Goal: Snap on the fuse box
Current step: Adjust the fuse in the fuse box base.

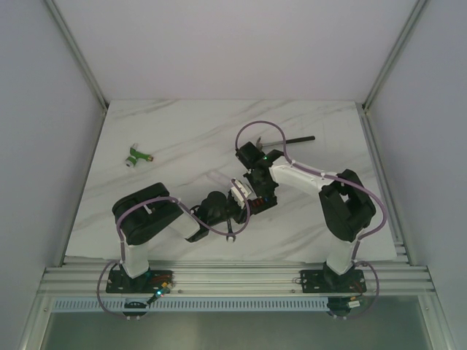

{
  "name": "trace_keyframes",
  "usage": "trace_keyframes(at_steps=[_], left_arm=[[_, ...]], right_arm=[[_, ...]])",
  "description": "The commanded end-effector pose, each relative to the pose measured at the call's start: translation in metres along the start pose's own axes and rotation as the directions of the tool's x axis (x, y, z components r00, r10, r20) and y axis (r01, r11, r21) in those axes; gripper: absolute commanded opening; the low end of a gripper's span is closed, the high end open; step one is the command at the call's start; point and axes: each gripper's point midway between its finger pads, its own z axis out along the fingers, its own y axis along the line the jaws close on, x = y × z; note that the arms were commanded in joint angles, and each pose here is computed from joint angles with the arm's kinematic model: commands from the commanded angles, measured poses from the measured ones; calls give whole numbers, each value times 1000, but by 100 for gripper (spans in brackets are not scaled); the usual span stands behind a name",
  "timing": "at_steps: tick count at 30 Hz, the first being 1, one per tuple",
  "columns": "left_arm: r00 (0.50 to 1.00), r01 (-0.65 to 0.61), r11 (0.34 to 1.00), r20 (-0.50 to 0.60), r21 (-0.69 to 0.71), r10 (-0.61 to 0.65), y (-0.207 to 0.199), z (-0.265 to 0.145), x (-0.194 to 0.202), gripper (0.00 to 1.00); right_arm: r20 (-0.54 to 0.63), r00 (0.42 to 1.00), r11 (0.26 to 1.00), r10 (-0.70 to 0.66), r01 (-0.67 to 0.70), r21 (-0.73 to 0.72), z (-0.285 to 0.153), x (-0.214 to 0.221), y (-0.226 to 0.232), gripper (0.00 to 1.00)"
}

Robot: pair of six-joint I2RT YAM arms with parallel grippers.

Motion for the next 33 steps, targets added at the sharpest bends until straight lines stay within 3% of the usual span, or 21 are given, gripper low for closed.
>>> trace_keyframes(at_steps=[1, 2, 6, 13, 26, 33], left_arm=[[997, 7, 1000, -76, -15, -8, 3, -5, 21, 11], [997, 7, 1000, -76, -15, -8, 3, -5, 20, 11], [996, 3, 1000, -86, -13, -4, 2, -6, 19, 13], [996, 5, 1000, -90, -6, -5, 0, -8, 15, 14], [996, 8, 1000, -90, -1, -8, -1, -8, 16, 14], [996, 8, 1000, -91, 4, -8, -2, -7, 16, 14]], right_arm=[[-144, 989, 994, 44, -58, -93, 48, 51, 28, 0], [-111, 992, 994, 52, -62, -89, 37, 43, 25, 0], [14, 995, 992, 95, -94, -81, -3, 18, 14, 15], [94, 985, 987, 143, -135, -90, -28, 12, -1, 19], [91, 984, 984, 155, -145, -100, -14, 9, 1, 16], [47, 987, 985, 157, -153, -85, -2, 15, -2, 2]])
